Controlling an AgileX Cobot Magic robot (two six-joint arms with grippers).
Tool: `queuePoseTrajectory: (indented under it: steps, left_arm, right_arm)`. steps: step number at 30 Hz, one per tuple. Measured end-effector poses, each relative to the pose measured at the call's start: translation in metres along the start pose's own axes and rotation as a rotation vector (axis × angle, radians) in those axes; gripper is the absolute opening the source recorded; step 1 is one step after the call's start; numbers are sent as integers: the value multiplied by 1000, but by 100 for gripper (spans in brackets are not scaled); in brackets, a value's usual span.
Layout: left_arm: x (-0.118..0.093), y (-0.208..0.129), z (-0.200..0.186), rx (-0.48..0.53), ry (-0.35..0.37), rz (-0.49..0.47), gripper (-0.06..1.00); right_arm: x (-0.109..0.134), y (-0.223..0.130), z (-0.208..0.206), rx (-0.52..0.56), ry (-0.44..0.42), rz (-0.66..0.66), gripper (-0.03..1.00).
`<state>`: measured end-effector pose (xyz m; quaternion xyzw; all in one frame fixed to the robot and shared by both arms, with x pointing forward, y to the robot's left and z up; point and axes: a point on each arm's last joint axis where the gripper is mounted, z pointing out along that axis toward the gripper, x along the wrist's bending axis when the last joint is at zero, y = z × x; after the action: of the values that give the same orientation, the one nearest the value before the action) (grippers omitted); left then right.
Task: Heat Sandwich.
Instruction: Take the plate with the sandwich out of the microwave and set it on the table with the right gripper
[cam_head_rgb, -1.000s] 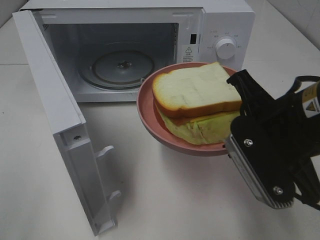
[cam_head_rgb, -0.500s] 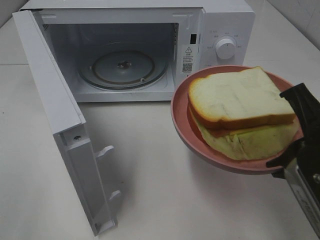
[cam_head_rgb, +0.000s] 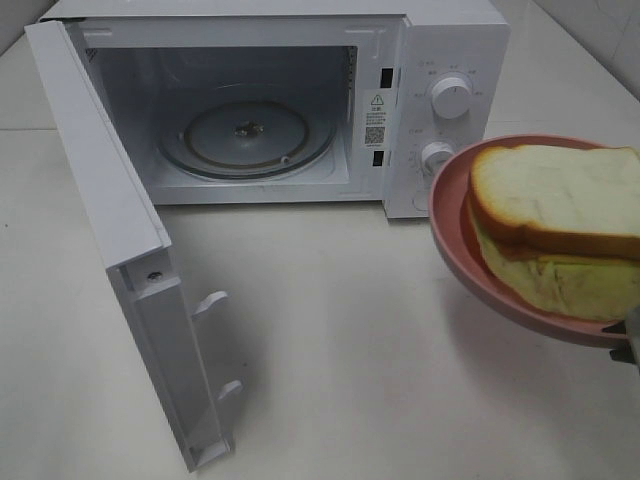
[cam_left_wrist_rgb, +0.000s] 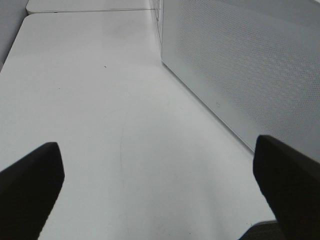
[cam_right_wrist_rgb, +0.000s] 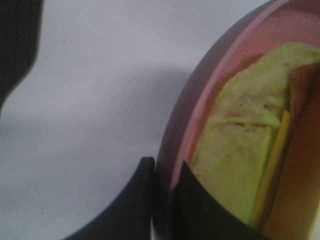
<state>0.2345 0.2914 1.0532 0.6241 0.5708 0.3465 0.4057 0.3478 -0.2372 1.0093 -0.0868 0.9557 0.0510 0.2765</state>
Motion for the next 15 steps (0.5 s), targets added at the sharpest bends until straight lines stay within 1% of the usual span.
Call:
queuePoseTrajectory:
  steps: [1, 2, 7, 8, 10, 11, 12, 14, 15]
  left_arm:
    - [0, 0, 0, 0, 0, 0, 97]
    - [0, 0, 0, 0, 0, 0, 97]
    - [0, 0, 0, 0, 0, 0, 97]
    - [0, 0, 0, 0, 0, 0, 97]
    - [0, 0, 0, 0, 0, 0, 97]
    - [0, 0, 0, 0, 0, 0, 97]
    - [0, 0, 0, 0, 0, 0, 97]
    - [0, 0, 0, 0, 0, 0, 97]
    - [0, 0, 0, 0, 0, 0, 97]
  right_arm:
    - [-1, -1, 0, 15, -6, 32, 7]
    - [-2, -5, 0, 53, -20, 82, 7]
    - [-2, -10, 0, 102, -32, 142, 7]
    - [-3, -12, -1, 132, -42, 186, 7]
    - [-2, -15, -1, 159, -49, 224, 7]
    - [-2, -17, -1, 184, -55, 271, 7]
    - [-2, -17, -1, 184, -55, 271, 7]
    - [-2, -19, -1, 209, -60, 317, 7]
    - [-3, -21, 0, 237, -66, 362, 7]
